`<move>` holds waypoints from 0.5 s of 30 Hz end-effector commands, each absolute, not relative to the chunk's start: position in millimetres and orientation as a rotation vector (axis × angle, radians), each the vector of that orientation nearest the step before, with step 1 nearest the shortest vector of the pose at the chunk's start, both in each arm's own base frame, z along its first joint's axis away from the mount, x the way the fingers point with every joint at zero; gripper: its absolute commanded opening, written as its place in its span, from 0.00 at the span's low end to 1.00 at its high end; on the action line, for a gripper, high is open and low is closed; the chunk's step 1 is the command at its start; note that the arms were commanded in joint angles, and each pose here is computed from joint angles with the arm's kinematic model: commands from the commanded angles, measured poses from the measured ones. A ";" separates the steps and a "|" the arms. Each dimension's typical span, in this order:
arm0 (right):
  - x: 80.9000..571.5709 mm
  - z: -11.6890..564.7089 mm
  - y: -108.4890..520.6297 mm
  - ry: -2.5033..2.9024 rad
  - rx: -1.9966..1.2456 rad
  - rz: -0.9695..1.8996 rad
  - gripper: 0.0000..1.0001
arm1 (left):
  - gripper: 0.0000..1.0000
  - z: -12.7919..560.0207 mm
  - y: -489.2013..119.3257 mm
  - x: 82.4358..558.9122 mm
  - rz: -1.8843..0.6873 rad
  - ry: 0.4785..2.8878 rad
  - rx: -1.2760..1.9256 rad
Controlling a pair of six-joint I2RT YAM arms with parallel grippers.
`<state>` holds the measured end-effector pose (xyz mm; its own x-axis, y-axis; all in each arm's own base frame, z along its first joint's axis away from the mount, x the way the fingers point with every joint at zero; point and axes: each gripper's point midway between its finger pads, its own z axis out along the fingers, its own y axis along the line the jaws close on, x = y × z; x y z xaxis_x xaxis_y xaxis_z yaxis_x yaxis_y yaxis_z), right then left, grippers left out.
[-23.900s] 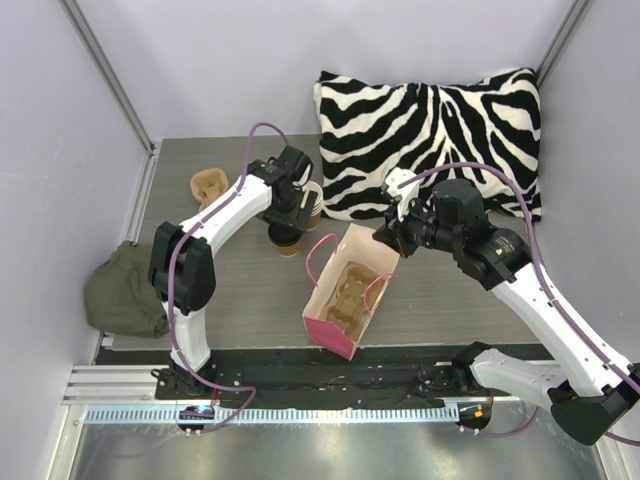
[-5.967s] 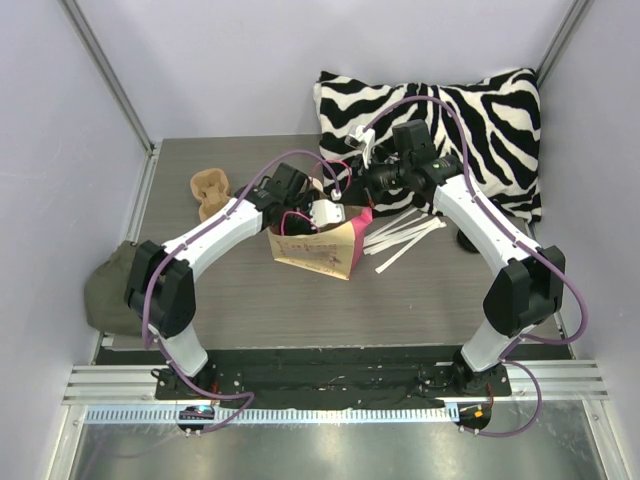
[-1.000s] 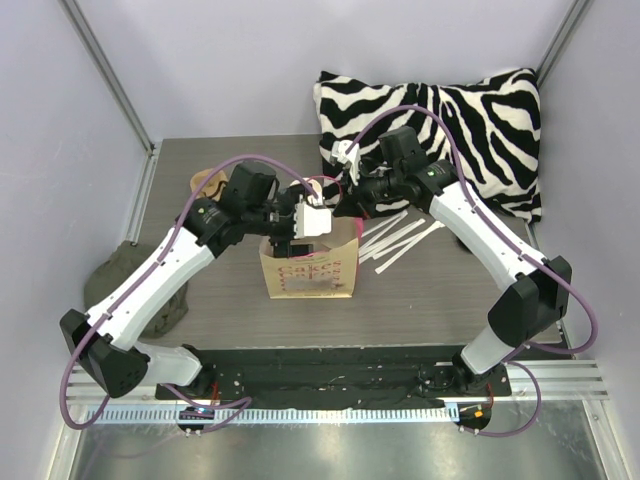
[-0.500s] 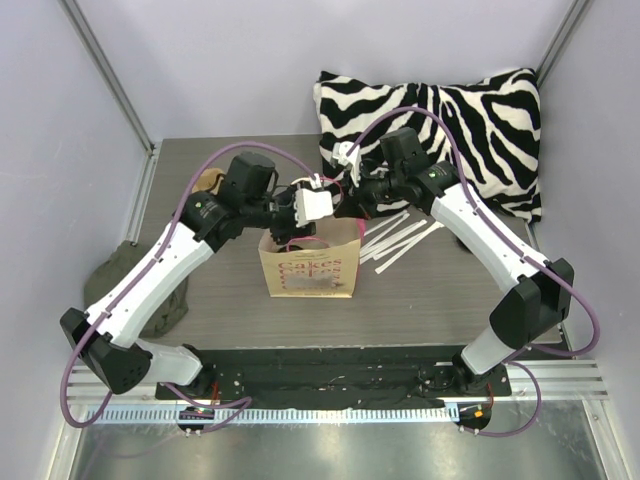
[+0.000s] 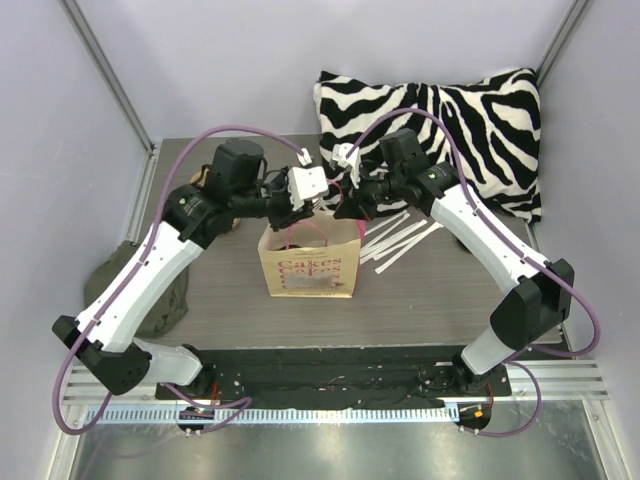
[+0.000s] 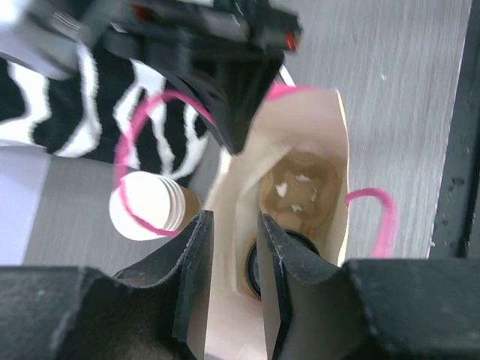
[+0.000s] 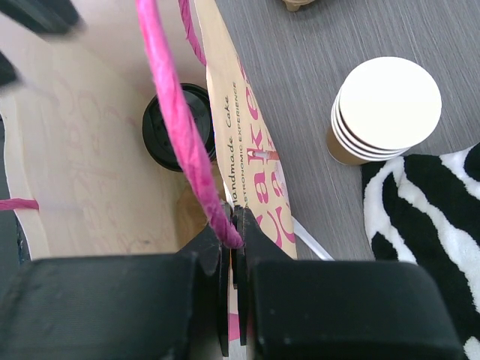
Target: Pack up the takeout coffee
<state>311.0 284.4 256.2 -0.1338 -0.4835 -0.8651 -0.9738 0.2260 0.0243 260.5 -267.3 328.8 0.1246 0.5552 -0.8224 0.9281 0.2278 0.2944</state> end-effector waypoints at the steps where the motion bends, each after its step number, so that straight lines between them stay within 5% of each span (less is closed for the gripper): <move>1: 307.2 277.0 285.2 1.672 -1.370 0.787 0.01 | 0.31 379.0 -258.2 255.9 -0.497 1.521 1.306; 9: 308.1 283.5 292.1 1.649 -1.377 0.793 0.03 | 0.32 414.2 -229.2 300.6 -0.485 1.697 0.875; 15: 304.4 290.5 298.7 1.621 -1.391 0.788 0.24 | 0.43 406.4 -201.1 321.3 -0.486 1.821 0.684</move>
